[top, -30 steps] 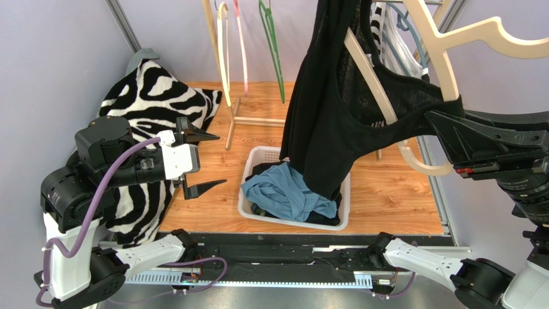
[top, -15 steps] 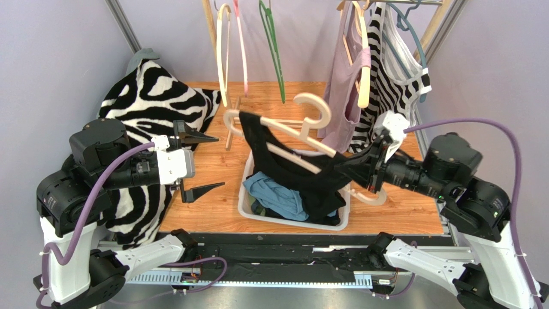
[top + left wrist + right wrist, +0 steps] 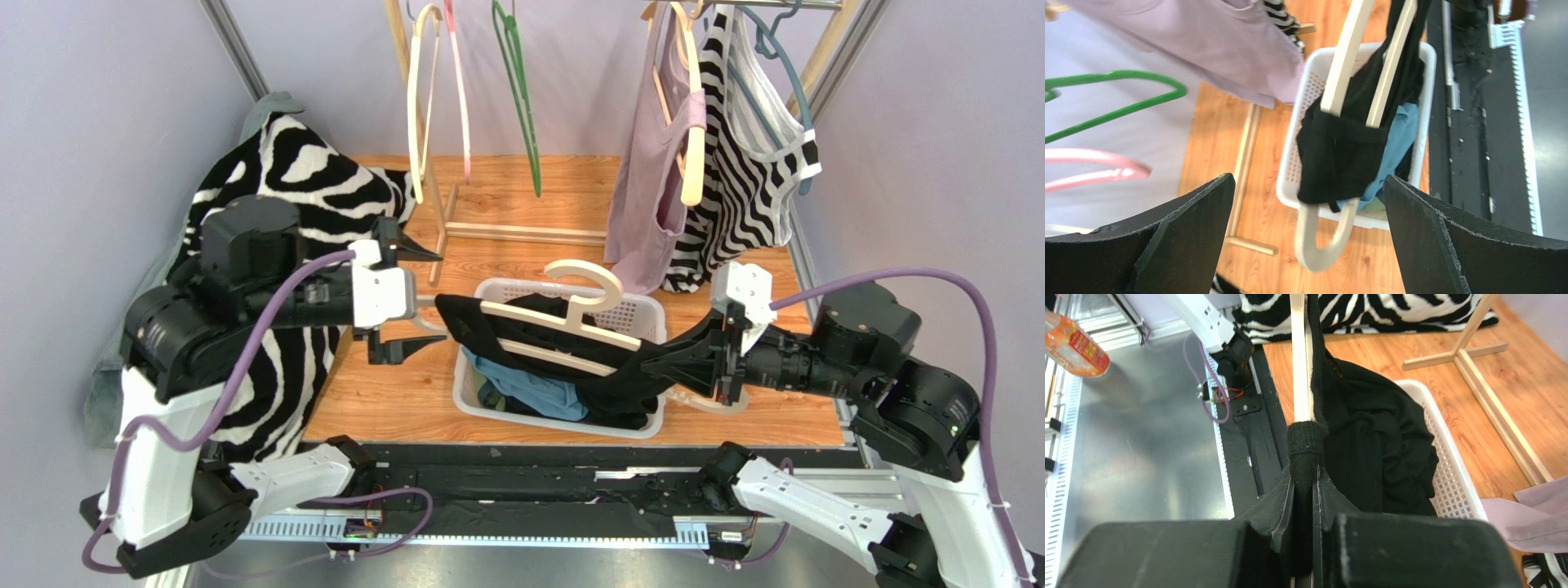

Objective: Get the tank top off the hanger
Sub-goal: Place the tank top in the bin.

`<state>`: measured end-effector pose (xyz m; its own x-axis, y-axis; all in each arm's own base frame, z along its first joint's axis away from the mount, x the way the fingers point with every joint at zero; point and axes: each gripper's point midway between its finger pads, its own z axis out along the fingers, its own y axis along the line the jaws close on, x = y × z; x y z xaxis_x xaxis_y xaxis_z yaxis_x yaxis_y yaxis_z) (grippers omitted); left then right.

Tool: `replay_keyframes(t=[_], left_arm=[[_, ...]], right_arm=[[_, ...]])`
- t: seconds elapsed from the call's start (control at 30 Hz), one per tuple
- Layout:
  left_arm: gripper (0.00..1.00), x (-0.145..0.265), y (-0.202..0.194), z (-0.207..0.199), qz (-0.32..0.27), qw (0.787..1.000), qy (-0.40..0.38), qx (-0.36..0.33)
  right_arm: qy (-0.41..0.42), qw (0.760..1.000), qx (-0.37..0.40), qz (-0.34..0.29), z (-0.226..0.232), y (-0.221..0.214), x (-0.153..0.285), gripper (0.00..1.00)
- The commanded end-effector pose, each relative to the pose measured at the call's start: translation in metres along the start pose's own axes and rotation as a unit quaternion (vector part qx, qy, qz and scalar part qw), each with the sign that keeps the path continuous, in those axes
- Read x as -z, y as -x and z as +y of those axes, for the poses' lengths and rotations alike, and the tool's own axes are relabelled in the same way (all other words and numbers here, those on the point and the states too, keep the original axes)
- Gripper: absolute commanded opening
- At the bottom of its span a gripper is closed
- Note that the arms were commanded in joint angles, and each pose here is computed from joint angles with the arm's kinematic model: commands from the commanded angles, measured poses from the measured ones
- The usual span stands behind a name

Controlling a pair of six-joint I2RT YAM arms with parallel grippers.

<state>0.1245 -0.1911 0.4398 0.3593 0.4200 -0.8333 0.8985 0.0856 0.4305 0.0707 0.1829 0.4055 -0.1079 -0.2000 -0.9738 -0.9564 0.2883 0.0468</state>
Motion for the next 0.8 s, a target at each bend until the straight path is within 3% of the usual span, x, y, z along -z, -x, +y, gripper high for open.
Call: replay_keyframes(t=[0.0, 0.13, 0.3, 0.37, 0.47, 0.5, 0.57, 0.67, 0.77], left_arm=[[0.99, -0.009, 0.007, -0.015, -0.021, 0.997, -0.07, -0.012], [0.99, -0.016, -0.007, -0.039, -0.013, 0.99, -0.138, 0.009], [0.99, -0.021, -0.013, -0.048, -0.012, 0.986, -0.162, 0.031], [0.92, -0.023, -0.011, -0.047, -0.014, 0.985, -0.166, 0.036], [0.6, -0.025, -0.011, -0.048, -0.014, 0.983, -0.174, 0.048], [0.26, -0.026, -0.011, -0.048, -0.015, 0.983, -0.176, 0.049], [0.14, -0.028, -0.013, -0.047, -0.012, 0.983, -0.176, 0.053], [0.27, -0.028, -0.011, -0.047, -0.014, 0.983, -0.175, 0.057], [0.27, -0.029, -0.009, -0.046, -0.019, 0.982, -0.177, 0.062]], right_arm=[[0.022, 0.999, 0.03, -0.015, 0.004, 0.009, -0.005, 0.0], [0.028, 0.998, 0.043, -0.021, 0.006, 0.016, -0.001, 0.0], [0.038, 0.998, 0.049, -0.012, 0.005, 0.017, -0.008, 0.0], [0.042, 0.998, 0.051, -0.011, 0.004, 0.018, -0.012, 0.0], [0.038, 0.997, 0.057, -0.021, -0.001, 0.025, -0.017, 0.0], [0.037, 0.997, 0.06, -0.026, -0.002, 0.029, -0.019, 0.0], [0.039, 0.997, 0.062, -0.033, -0.003, 0.033, -0.021, 0.0], [0.044, 0.996, 0.062, -0.039, -0.004, 0.038, -0.028, 0.0], [0.051, 0.996, 0.058, -0.041, -0.006, 0.041, -0.036, 0.0]])
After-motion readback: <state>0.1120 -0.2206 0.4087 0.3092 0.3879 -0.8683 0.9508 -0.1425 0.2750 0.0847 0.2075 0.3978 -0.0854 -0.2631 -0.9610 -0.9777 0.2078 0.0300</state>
